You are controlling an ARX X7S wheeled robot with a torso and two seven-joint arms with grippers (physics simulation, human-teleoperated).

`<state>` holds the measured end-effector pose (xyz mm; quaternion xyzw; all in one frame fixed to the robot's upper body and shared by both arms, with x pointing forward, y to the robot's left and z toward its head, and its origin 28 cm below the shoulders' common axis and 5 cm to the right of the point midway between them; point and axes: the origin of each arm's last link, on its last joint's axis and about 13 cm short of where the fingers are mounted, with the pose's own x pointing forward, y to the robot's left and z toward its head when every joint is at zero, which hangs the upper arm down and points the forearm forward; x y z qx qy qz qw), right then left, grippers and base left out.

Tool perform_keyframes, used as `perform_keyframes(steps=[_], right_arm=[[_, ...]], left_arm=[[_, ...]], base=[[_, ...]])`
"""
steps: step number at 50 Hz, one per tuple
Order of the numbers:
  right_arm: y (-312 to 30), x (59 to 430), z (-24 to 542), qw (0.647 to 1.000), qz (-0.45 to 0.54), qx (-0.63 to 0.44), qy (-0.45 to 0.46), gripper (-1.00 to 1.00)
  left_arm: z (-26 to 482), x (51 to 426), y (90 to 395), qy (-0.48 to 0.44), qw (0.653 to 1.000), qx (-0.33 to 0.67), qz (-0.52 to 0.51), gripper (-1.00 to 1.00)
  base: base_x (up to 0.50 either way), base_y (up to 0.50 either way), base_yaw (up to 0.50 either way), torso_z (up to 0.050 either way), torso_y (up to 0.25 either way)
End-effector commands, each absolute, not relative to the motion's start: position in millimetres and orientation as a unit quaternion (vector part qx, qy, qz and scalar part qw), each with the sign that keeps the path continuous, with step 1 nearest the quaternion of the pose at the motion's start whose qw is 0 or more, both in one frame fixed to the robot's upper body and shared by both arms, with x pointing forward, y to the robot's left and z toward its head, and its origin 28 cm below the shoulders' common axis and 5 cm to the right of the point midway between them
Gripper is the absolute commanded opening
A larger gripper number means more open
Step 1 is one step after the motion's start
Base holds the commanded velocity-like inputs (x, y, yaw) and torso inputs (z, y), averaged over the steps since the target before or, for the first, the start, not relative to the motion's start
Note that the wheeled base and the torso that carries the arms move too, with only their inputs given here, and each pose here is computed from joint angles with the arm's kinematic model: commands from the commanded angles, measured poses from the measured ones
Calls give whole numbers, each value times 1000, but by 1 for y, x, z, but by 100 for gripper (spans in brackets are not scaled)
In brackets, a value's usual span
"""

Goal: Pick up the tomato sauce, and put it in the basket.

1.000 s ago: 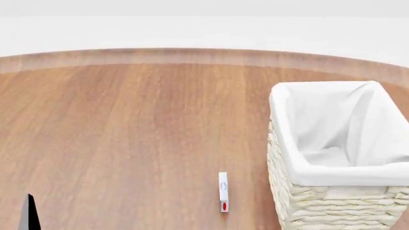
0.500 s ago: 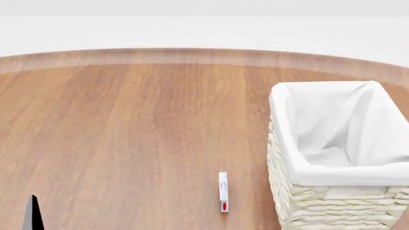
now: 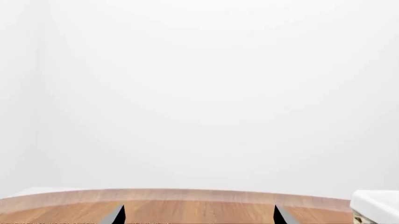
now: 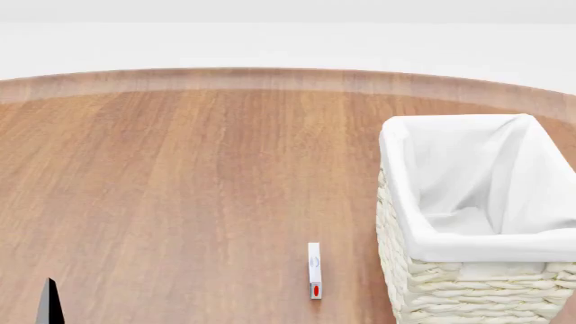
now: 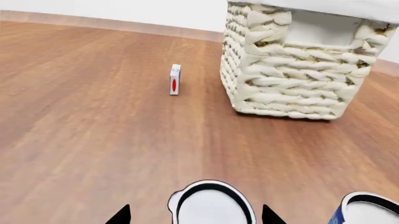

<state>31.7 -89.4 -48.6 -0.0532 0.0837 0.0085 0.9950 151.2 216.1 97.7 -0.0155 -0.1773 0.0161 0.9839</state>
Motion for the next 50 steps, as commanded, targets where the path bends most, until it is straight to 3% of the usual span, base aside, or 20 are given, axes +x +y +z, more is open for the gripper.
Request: perform_keyframes(steps=[1,50], right_arm=[[-92,33,-56,994,2,-54,97,100],[-96,55,-80,989,2,-65,132,100]], left_arm=[[96,151,216,-175,984,-16,17,100],[95,151,219,-169,985,-18,22,100]], base=[[0,0,0,0,0],[0,0,0,0,0]])
